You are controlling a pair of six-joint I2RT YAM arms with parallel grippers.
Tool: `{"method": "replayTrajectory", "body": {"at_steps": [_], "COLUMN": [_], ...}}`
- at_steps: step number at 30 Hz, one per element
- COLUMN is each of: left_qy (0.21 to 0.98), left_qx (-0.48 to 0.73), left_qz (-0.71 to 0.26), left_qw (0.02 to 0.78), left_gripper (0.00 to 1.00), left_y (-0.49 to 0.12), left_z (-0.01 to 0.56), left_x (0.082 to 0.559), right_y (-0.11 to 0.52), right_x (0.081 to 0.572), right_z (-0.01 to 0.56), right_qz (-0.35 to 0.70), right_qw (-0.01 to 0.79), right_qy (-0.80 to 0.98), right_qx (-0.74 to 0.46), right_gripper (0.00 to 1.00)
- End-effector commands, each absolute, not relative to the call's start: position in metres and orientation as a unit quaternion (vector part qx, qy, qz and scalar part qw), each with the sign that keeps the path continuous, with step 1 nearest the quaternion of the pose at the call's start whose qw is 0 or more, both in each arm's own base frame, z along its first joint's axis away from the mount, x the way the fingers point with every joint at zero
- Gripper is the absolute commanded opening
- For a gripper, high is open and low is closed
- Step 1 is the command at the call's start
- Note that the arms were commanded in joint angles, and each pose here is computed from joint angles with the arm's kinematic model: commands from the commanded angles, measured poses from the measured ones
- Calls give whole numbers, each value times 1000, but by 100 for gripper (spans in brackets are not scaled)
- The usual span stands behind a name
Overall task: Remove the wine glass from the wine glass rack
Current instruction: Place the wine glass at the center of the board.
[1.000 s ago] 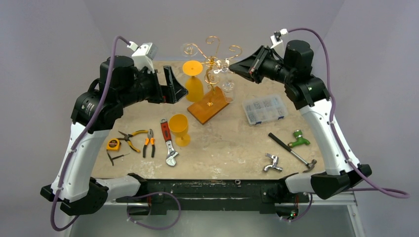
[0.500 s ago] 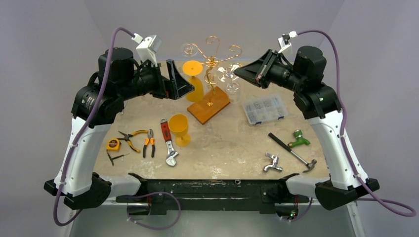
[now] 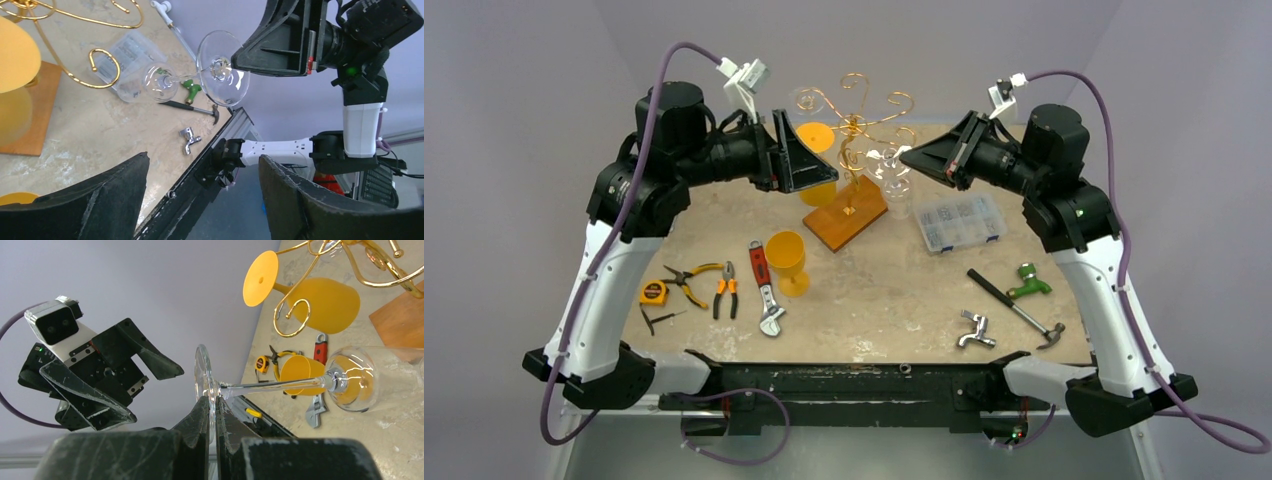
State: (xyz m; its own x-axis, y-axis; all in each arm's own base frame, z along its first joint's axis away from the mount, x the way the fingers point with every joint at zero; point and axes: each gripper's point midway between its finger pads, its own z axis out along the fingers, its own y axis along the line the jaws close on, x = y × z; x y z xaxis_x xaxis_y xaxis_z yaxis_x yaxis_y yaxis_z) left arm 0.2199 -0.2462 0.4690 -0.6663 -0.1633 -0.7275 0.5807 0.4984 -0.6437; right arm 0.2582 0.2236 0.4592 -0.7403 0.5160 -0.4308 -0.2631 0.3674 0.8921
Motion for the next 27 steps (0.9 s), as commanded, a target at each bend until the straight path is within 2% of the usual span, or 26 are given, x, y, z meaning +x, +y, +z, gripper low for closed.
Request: {"method": "replayTrajectory", "body": {"at_steps": [1, 7, 15, 27], "left_qy": [744, 733, 720, 715], "left_qx": [150, 143, 125, 112], "left_qz": [-529, -557, -588, -611], "left_qw": [380, 364, 346, 321], "left_gripper": [76, 68, 64, 49], "left_y": [-256, -268, -285, -305], "left_z": [490, 492, 492, 491], "left_x": [212, 217, 229, 238], "right_y": [222, 221, 222, 224], "right_x": [245, 242, 237, 234], "right_z": [494, 495, 502, 506], "right_qz": [582, 585, 594, 603], "right_qw": [391, 390, 392, 390], "right_qy": [712, 710, 702, 695], "right_qx": [42, 39, 32, 22], "right_gripper": [0, 0, 0, 0]}}
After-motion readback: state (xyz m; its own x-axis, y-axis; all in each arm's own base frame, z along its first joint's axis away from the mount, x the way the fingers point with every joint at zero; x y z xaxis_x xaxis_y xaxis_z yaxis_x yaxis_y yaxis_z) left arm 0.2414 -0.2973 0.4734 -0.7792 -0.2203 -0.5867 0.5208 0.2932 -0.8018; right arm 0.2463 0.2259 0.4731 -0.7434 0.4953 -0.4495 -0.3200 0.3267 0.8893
